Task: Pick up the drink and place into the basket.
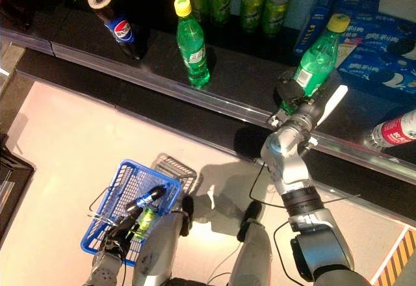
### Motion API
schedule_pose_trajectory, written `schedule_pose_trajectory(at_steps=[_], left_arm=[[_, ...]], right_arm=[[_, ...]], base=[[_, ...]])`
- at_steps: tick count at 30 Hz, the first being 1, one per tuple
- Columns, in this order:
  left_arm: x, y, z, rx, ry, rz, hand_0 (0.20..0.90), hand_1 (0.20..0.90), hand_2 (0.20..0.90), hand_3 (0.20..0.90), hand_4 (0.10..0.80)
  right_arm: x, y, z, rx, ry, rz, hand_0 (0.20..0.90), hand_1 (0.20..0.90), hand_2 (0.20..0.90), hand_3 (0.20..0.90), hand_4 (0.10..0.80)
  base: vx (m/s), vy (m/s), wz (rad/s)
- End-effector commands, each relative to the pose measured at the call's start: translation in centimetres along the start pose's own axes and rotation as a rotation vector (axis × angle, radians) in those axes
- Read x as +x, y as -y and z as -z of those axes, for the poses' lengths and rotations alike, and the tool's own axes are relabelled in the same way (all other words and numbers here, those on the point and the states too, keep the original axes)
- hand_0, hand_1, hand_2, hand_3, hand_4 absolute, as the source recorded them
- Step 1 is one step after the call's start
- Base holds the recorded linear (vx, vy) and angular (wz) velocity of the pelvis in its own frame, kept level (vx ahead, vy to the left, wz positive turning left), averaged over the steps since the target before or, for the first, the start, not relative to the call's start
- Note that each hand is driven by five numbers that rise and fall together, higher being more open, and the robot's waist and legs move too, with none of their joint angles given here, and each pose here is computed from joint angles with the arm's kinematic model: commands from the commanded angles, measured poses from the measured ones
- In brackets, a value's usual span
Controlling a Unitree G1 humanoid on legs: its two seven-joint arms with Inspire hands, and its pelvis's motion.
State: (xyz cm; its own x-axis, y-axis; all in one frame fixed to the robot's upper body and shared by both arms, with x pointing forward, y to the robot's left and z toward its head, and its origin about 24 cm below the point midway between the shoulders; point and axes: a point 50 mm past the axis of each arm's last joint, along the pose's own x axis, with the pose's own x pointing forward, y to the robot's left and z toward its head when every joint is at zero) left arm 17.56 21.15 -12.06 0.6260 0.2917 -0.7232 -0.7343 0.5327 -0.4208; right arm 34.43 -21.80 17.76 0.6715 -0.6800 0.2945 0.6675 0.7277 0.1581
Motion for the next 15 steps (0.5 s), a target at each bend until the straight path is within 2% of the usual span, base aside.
schedule_pose_trajectory(at_steps=[1,9,15], left_arm=[[-1.4,-2.7,-1.1,0.045,0.088,0.030,0.300,0.300,0.300,0.200,0.100],[-1.6,-3.5,-1.3,0.007,0.117,0.004,0.300,0.300,0.300,0.200,0.100],[-2.1,-4.0,-2.6,-0.112,0.212,-0.012,0.300,0.300,0.300,0.200,0.100]], right_arm=[[2.1,0.5,-8.1,0.166,0.327,0.021,0.300,0.300,0.300,0.200,0.100],[1.1,1.1,-7.4,0.152,0.336,-0.020,0.300,0.300,0.300,0.200,0.100],[-2.6,1.1,-6.1,0.105,0.378,-0.226,0.300,0.300,0.300,0.200,0.100]], base=[[0.000,0.000,0.00],[0.036,0.004,0.04],[0.047,0.015,0.04]])
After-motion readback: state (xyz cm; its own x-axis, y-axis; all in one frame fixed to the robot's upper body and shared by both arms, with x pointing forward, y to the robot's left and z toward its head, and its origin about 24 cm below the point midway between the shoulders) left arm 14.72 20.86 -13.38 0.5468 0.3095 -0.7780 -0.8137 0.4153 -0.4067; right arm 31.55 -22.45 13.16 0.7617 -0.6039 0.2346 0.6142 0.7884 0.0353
